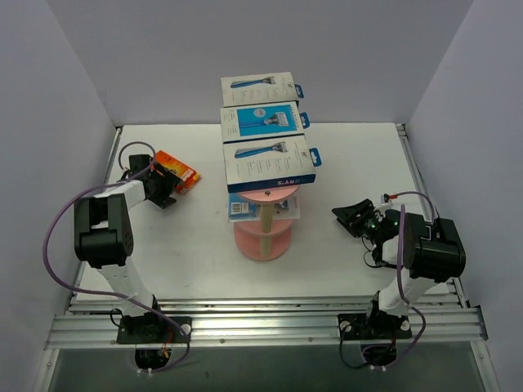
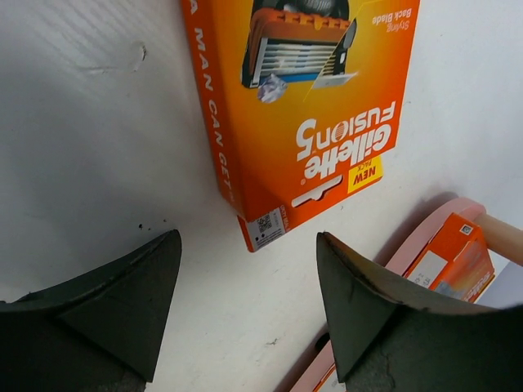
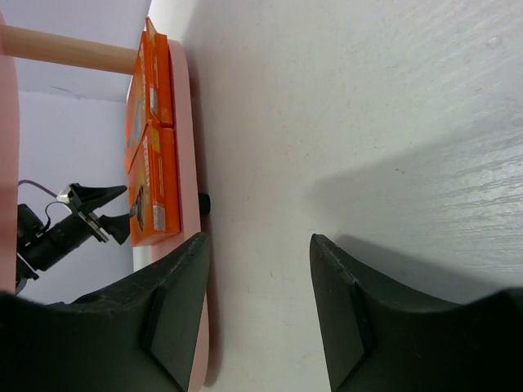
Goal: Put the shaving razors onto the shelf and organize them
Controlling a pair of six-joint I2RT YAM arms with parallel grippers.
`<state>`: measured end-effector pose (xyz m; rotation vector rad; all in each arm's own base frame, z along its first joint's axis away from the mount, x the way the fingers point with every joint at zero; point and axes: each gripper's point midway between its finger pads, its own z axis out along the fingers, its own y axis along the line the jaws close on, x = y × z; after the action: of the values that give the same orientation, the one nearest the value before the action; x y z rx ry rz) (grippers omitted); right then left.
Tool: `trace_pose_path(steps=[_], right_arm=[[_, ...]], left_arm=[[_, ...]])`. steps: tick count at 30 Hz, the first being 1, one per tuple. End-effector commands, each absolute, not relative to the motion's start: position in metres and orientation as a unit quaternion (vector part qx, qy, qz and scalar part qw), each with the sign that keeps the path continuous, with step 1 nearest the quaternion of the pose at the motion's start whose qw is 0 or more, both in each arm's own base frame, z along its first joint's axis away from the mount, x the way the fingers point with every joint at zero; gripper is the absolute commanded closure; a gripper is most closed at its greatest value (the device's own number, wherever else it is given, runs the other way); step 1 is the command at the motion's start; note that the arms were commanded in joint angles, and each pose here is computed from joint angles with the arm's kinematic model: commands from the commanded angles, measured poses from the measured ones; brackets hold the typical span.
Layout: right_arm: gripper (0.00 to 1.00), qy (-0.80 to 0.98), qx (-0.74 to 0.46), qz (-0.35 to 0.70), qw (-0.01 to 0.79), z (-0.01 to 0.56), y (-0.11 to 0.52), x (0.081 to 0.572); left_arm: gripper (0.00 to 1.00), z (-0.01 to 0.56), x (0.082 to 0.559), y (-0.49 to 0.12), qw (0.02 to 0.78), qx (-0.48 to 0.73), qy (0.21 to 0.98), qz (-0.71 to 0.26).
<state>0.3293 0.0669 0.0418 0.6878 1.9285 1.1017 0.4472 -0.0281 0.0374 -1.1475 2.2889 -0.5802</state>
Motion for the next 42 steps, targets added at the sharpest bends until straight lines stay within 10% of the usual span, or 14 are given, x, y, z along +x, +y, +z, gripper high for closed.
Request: trace_pose_path(steps=[1, 21, 29, 42], right_arm=[[0.52, 0.76, 0.251, 0.429, 0.419, 0.048, 0.066, 0.338], [0.52, 0.762, 0.254, 0.425, 0.417, 0.043, 0.066, 0.339], [0.52, 0.761, 0.248, 0.427, 0.421, 0.047, 0.066, 0.339], [0.52, 0.763, 0.245, 0.422, 0.423, 0.052, 0.066, 0.337]], left_arm=[[0.24, 0.041, 0.469, -0.025, 0.28, -0.424, 0.834, -0.217], [0.45, 0.019, 0.462, -0.049, 0.27, -0.441, 0.828, -0.219], [0.83, 0.022, 0.45, -0.034, 0.29, -0.457, 0.821, -0.183], [0.88, 0.118, 0.418, -0.014, 0.373, -0.449, 0.792, -0.181]])
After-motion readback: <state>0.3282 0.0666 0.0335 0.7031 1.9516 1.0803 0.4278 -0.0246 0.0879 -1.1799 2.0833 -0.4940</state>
